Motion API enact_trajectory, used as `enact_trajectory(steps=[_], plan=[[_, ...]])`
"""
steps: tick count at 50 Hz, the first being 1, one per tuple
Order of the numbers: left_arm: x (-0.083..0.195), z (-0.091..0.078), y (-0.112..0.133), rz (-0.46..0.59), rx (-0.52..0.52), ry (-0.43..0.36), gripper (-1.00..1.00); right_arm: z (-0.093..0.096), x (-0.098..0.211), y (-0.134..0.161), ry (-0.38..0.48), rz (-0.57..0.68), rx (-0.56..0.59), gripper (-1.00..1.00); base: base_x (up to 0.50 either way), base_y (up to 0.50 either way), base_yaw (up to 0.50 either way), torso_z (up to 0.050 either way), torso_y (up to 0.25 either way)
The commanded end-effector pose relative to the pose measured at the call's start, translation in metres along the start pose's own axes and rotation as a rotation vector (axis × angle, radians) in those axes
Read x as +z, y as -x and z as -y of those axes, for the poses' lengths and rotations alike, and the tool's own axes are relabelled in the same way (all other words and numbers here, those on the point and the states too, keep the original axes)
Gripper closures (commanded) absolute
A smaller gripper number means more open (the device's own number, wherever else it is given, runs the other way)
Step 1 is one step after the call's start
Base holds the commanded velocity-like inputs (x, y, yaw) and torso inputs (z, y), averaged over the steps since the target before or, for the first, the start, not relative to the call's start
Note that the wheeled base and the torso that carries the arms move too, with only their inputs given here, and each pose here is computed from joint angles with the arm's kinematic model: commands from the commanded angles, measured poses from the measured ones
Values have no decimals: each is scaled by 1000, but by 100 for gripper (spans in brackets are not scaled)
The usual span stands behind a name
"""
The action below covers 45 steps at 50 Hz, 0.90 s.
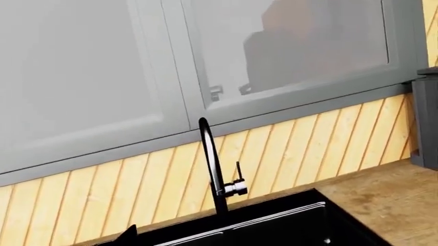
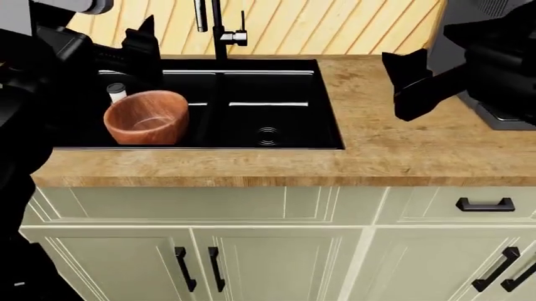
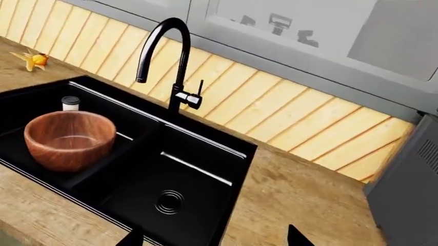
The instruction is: Pick the cup and bowl from the sink and place them on the counter for drying.
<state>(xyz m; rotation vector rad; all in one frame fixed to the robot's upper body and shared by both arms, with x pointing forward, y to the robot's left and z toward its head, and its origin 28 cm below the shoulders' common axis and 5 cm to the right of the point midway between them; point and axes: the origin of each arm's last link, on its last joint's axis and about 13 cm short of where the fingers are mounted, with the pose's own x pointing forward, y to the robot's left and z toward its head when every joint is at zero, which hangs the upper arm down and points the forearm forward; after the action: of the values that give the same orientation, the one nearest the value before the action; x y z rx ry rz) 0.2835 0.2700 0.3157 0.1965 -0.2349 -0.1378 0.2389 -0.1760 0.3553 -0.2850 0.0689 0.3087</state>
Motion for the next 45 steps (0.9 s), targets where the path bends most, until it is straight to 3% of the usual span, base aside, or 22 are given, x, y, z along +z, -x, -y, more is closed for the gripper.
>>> enact_trajectory(steps=[1,10,14,18,35,45], plan=[[-6,4,3,-37,-19,-12,-100,-3,-6,2,-62,-30,25,-100,0,0,0,50,55],[-5,3,4,-36,-17,-7,-100,1,2,2,-80,64,31,-100,0,0,0,50,57],[-5,3,3,-33,-14,2,-100,2,4,1,-158,94,35,-100,0,0,0,46,57],[-5,4,3,-29,-22,3,-100,0,-1,2,-134,105,62,-100,0,0,0,0,0],[-3,5,5,-11,-26,-10,-100,-2,-1,3,-119,112,75,-100,6,500,0,0,0],[-6,7,5,-10,-32,-15,-100,-3,-4,2,-107,116,86,-100,338,479,0,0,0]])
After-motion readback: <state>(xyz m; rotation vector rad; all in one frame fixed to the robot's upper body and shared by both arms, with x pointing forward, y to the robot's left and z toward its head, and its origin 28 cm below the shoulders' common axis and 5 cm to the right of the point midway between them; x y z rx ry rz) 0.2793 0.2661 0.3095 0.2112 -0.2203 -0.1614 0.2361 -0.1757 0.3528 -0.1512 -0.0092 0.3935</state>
